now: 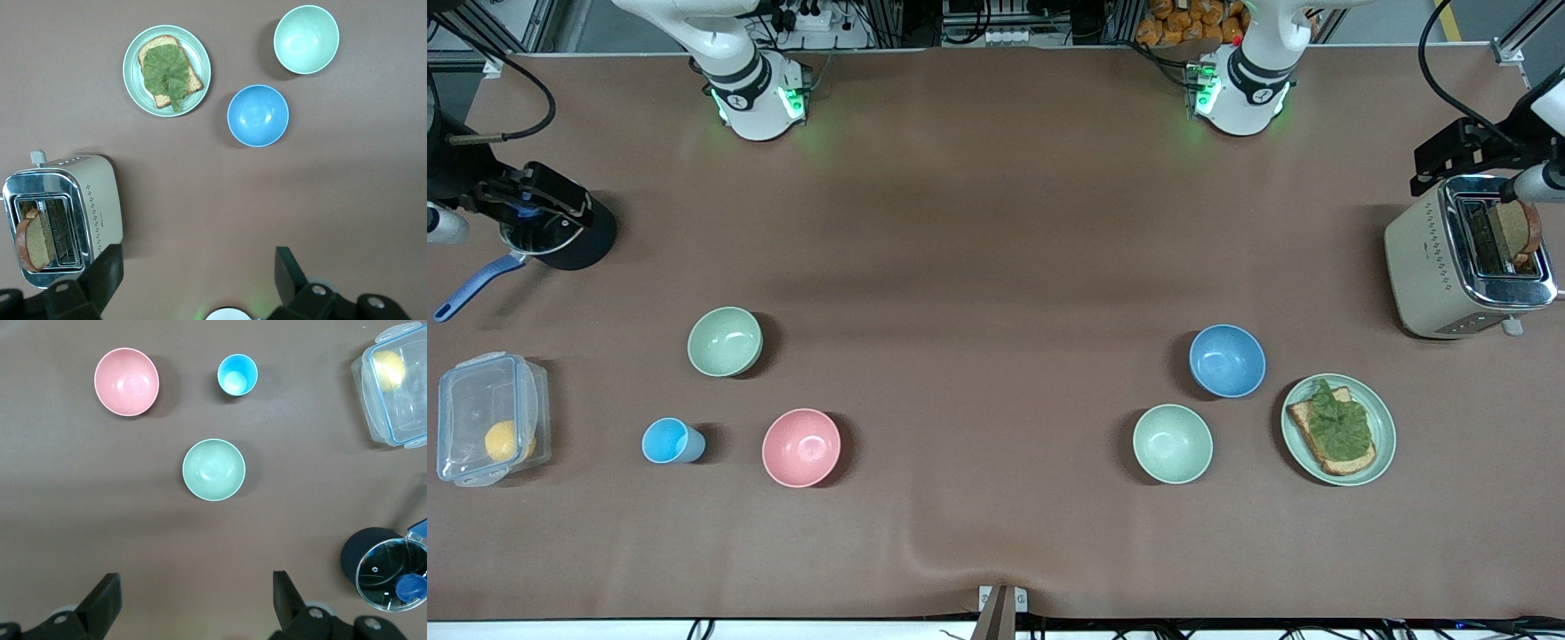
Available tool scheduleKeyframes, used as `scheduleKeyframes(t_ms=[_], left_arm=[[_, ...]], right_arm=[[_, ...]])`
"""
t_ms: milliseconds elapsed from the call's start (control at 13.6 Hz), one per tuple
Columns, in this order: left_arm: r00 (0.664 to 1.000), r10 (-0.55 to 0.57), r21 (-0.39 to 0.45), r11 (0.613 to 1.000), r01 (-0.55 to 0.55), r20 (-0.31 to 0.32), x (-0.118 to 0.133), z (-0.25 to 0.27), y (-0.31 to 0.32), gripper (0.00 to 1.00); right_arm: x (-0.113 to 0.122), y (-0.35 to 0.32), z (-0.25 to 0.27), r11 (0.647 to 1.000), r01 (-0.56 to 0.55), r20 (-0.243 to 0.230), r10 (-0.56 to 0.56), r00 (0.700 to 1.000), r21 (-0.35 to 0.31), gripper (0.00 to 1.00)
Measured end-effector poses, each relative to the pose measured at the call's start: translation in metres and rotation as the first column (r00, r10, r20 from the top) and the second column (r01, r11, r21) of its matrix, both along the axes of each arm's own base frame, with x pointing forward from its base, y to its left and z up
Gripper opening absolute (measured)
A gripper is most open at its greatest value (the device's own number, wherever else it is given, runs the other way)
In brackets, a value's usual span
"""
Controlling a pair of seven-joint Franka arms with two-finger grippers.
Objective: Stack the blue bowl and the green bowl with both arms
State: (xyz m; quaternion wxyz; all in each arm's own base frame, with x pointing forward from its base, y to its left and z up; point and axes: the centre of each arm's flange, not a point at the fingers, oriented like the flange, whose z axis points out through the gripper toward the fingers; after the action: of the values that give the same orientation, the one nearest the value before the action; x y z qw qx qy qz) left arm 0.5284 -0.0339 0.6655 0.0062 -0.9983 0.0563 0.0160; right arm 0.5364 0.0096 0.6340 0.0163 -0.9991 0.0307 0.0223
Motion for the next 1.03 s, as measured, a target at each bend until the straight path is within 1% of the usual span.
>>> scheduleKeyframes(t_ms=[294, 515, 662, 810, 1030], left_arm=[[1.0, -0.001, 0.0, 1.0, 0.001, 0.0, 0.0, 0.0, 0.0, 1.0], [1.0, -0.004, 0.0, 1.0, 0.004, -0.005, 0.001, -0.002, -0.002, 1.0], [1.0, -0.004, 0.0, 1.0, 0.004, -0.014, 0.004, -0.007, -0.002, 1.0], [1.0, 0.001, 0.001, 1.0, -0.001, -0.02, 0.007, -0.011, 0.001, 1.0], [0.999, 0.012, 0.001, 1.0, -0.012, -0.036, 0.012, -0.019, 0.006, 1.0]], right_arm=[[0.0, 0.0, 0.0, 1.0, 0.0, -0.001, 0.0, 1.0, 0.0, 1.0], [0.002, 0.0, -0.016, 1.0, 0.001, -0.018, -0.001, 1.0, 0.0, 1.0], [0.008, 0.0, -0.047, 1.0, 0.003, -0.024, -0.003, 1.0, 0.0, 1.0], [0.011, -0.001, -0.092, 1.0, 0.007, -0.032, -0.007, 0.999, -0.001, 1.0], [0.011, -0.003, -0.152, 1.0, 0.014, -0.018, -0.014, 1.0, -0.002, 1.0]])
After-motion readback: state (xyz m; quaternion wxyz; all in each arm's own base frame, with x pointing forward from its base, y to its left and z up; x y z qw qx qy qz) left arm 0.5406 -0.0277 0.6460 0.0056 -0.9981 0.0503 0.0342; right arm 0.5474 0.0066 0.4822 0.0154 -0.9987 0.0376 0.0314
